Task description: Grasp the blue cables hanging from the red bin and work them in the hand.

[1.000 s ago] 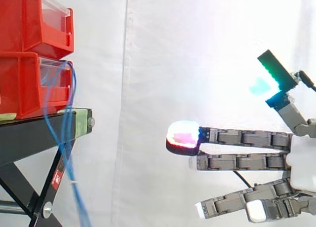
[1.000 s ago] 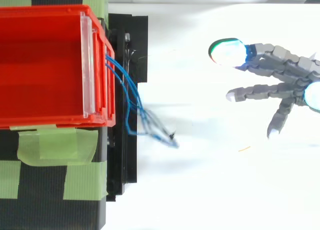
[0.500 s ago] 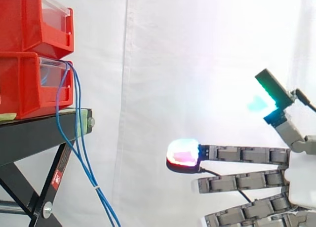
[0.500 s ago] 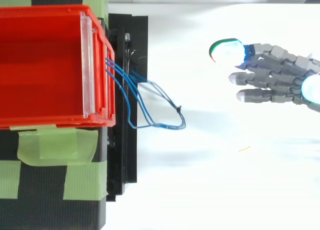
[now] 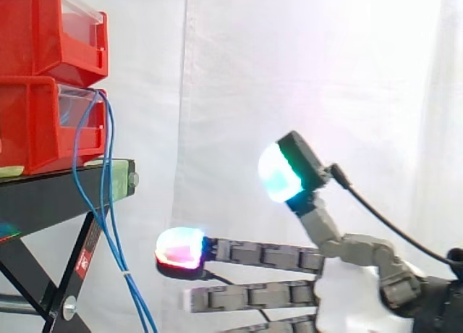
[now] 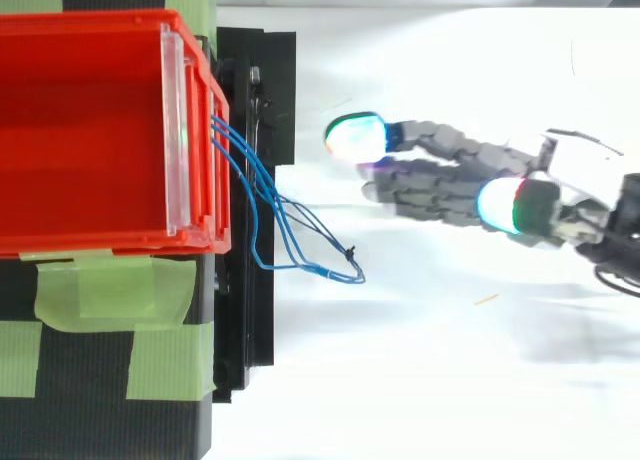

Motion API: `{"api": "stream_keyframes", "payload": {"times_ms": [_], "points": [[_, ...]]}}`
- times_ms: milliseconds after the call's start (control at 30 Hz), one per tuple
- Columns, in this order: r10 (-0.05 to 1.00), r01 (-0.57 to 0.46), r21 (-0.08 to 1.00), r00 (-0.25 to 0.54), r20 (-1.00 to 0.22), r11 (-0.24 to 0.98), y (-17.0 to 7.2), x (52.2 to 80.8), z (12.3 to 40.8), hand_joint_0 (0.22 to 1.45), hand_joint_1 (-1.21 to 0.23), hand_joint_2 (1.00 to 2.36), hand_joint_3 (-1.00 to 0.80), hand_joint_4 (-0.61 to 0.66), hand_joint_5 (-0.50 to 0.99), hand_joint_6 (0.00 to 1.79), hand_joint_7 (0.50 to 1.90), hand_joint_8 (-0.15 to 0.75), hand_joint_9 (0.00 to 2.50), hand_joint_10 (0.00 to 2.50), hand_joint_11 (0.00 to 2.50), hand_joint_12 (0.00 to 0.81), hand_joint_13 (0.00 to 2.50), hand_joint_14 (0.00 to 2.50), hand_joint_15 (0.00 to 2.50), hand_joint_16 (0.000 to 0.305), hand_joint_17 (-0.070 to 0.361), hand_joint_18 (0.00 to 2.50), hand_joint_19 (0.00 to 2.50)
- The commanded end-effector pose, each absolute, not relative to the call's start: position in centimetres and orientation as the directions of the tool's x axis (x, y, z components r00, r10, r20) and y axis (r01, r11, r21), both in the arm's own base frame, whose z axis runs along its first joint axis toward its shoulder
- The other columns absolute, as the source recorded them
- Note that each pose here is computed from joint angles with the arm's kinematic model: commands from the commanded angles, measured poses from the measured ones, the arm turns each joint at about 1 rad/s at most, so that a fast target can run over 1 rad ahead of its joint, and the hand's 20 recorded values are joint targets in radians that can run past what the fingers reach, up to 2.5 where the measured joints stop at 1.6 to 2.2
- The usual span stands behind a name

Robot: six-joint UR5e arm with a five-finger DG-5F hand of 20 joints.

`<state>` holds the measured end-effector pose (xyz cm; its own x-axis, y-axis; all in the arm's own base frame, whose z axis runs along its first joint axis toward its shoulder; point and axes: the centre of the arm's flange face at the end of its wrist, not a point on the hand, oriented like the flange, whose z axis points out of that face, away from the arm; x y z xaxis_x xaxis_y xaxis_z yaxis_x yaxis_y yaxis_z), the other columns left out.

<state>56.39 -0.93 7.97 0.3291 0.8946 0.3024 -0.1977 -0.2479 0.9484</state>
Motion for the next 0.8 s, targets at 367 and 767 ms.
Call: {"api": "stream_keyframes", "payload": {"times_ms": [367,767], "points": [[0.905,-0.223,0.95,0.318,0.282,-0.218,0.9,60.4,7.8,0.62,-0.48,1.0,-1.0,0.12,-0.41,0.0,0.56,0.363,0.54,0.01,0.35,0.538,0.49,0.01,0.36,0.082,0.184,0.14,0.0],[0.91,-0.21,0.953,0.308,0.277,-0.219,1.8,60.7,6.8,0.64,-0.48,1.0,-1.0,0.12,-0.39,0.0,0.56,0.366,0.57,0.01,0.38,0.537,0.57,0.01,0.4,0.078,0.176,0.29,0.05]]}}
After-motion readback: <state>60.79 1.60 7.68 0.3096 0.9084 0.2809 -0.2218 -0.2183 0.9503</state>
